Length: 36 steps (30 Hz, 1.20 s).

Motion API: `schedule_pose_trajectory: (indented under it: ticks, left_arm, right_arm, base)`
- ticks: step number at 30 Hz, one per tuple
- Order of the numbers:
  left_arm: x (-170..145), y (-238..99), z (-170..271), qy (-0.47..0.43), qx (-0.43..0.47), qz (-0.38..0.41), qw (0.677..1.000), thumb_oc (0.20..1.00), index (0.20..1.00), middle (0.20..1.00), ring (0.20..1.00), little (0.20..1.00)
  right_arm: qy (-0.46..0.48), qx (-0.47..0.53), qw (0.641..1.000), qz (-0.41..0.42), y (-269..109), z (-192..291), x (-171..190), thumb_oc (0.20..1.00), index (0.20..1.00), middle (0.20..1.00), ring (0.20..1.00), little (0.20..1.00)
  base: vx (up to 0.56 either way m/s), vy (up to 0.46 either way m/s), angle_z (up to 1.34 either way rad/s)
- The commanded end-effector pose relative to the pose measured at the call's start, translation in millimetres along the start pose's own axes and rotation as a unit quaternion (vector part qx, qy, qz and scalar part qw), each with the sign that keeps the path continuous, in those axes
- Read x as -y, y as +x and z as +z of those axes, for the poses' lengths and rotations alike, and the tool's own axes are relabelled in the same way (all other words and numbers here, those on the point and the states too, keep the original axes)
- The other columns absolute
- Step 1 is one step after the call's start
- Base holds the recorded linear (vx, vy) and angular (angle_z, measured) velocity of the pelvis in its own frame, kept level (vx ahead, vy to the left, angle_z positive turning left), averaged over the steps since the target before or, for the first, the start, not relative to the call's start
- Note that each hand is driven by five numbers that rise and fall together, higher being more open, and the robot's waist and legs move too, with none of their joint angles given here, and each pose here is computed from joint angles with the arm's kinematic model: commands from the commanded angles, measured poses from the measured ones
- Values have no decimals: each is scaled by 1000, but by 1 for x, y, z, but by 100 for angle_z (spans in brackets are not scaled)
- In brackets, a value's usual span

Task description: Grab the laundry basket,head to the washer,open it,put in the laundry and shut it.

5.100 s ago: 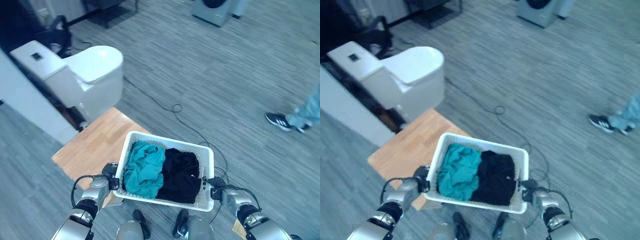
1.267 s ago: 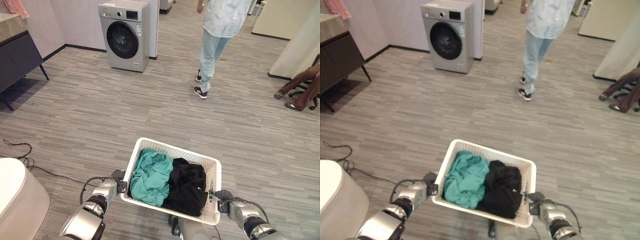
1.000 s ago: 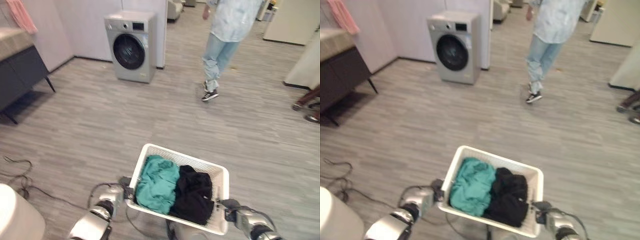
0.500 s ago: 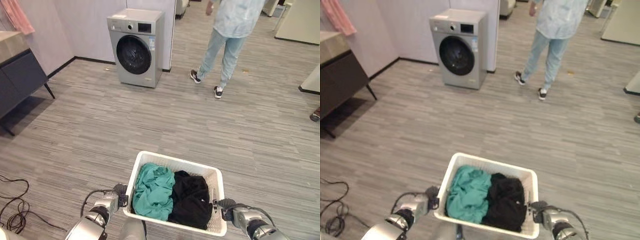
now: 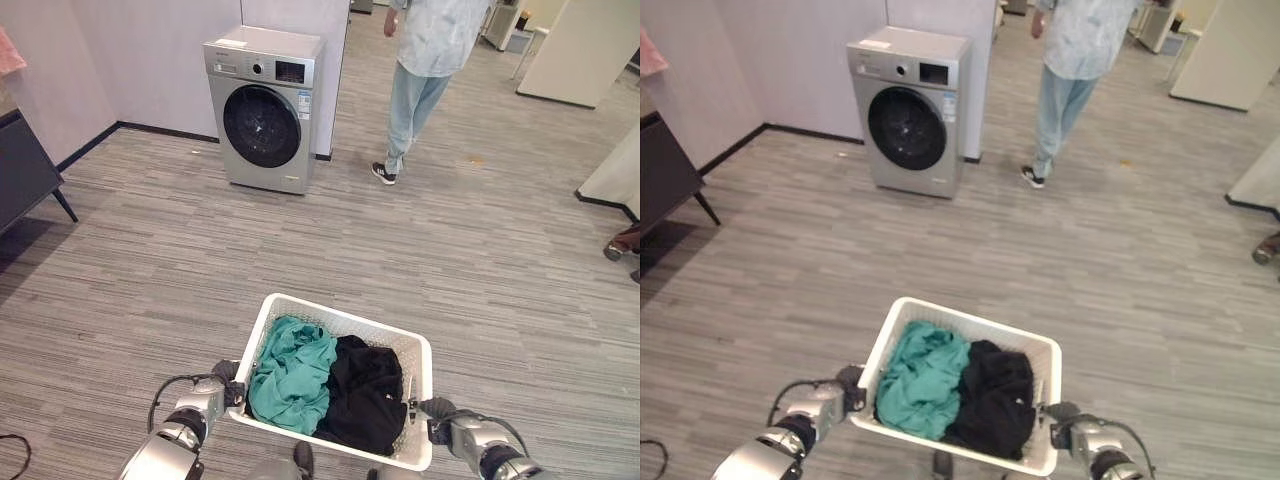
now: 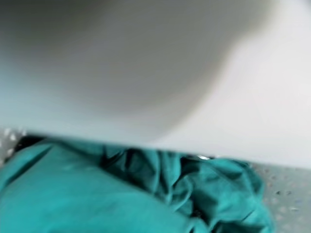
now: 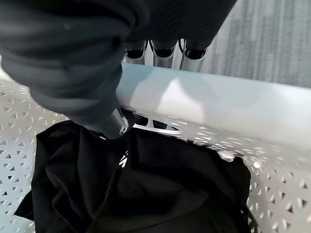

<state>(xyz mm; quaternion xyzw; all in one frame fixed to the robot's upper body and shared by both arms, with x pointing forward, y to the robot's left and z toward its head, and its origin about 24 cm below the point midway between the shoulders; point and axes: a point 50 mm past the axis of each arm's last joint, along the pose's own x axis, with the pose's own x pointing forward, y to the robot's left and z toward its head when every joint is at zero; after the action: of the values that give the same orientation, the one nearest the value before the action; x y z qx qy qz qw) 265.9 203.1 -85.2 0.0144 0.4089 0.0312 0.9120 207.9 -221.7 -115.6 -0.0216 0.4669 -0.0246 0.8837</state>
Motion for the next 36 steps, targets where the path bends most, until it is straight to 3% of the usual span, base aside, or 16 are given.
schedule_pose_trajectory:
  ticks: [1,6,7,14,36]
  left_arm:
    - [49,-1,-3,28,16,-80,996,200,200,200,200,200]
    - [49,0,-7,7,11,-80,997,200,200,200,200,200]
    - [51,-1,-14,-42,-4,-82,996,200,200,200,200,200]
    - [73,-2,-11,-13,-6,-110,994,200,200,200,200,200]
    - [54,-3,-36,-9,-33,-82,996,200,200,200,200,200]
  right_arm:
    - [65,24,995,77,3,16,-29,200,200,200,200,200]
    - [79,15,994,78,3,11,-26,200,200,200,200,200]
    - [92,13,993,71,2,7,-22,200,200,200,200,200]
    - [96,4,995,37,2,5,-6,200,200,200,200,200]
    - [66,-38,996,53,2,-19,-15,200,200,200,200,200]
  base:
    - [421,-53,67]
    - [464,-55,59]
    - [690,-166,66]
    - [428,-249,81]
    - [213,85,-26]
